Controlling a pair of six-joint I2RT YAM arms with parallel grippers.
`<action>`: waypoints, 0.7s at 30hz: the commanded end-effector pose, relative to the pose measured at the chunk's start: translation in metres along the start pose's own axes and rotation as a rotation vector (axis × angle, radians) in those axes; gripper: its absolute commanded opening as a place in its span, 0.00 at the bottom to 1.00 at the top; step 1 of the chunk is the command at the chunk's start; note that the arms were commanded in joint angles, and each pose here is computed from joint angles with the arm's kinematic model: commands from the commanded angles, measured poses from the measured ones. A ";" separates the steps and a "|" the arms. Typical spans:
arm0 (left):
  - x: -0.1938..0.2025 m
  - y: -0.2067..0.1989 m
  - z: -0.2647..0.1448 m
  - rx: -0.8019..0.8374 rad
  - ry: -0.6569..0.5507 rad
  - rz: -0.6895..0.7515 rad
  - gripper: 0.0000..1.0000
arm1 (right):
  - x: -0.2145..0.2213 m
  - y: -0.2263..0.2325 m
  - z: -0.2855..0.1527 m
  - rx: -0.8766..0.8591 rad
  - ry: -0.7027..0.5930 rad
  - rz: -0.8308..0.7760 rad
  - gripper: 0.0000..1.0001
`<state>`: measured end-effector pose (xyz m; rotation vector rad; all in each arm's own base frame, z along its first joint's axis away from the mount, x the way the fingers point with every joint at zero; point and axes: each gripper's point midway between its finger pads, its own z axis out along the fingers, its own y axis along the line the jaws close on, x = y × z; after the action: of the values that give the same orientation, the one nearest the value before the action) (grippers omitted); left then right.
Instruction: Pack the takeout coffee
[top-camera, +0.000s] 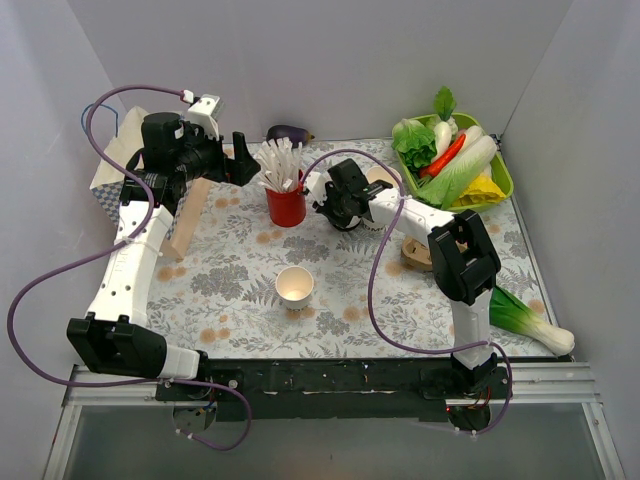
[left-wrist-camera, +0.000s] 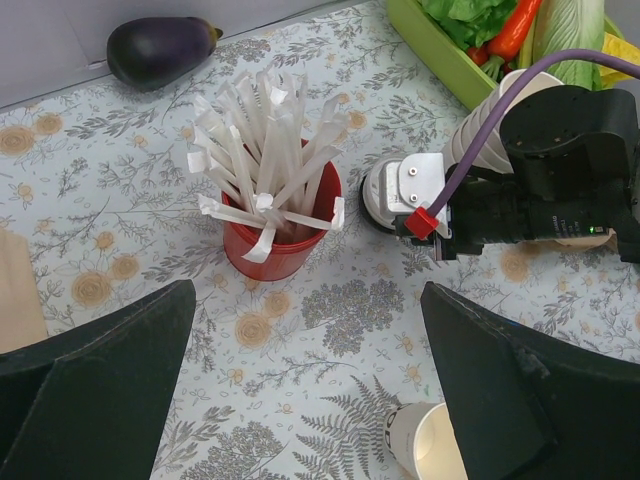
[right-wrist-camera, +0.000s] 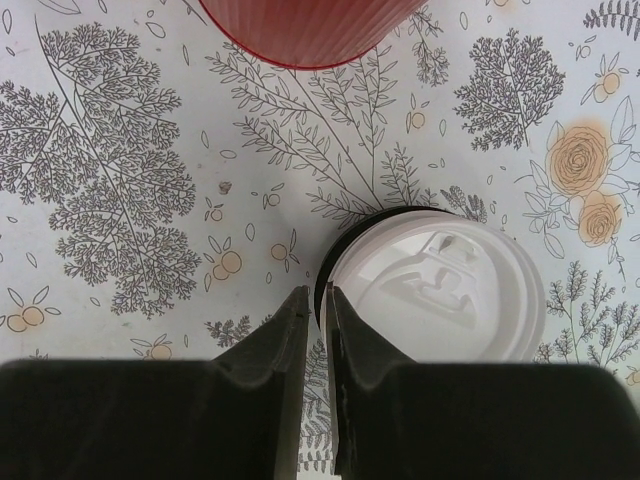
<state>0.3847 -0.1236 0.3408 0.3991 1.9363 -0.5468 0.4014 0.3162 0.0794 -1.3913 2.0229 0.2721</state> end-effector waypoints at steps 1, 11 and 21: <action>-0.008 -0.003 -0.008 -0.004 -0.030 0.028 0.98 | -0.015 -0.010 0.000 0.038 -0.036 0.004 0.20; -0.009 -0.004 -0.008 0.000 -0.031 0.033 0.98 | -0.040 -0.016 -0.020 0.048 -0.075 0.042 0.32; -0.006 -0.005 -0.007 0.010 -0.024 0.028 0.98 | -0.018 -0.016 -0.004 0.073 -0.021 0.049 0.35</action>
<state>0.3843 -0.1236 0.3379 0.4004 1.9428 -0.5483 0.4149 0.3201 0.1020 -1.3051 2.0249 0.2478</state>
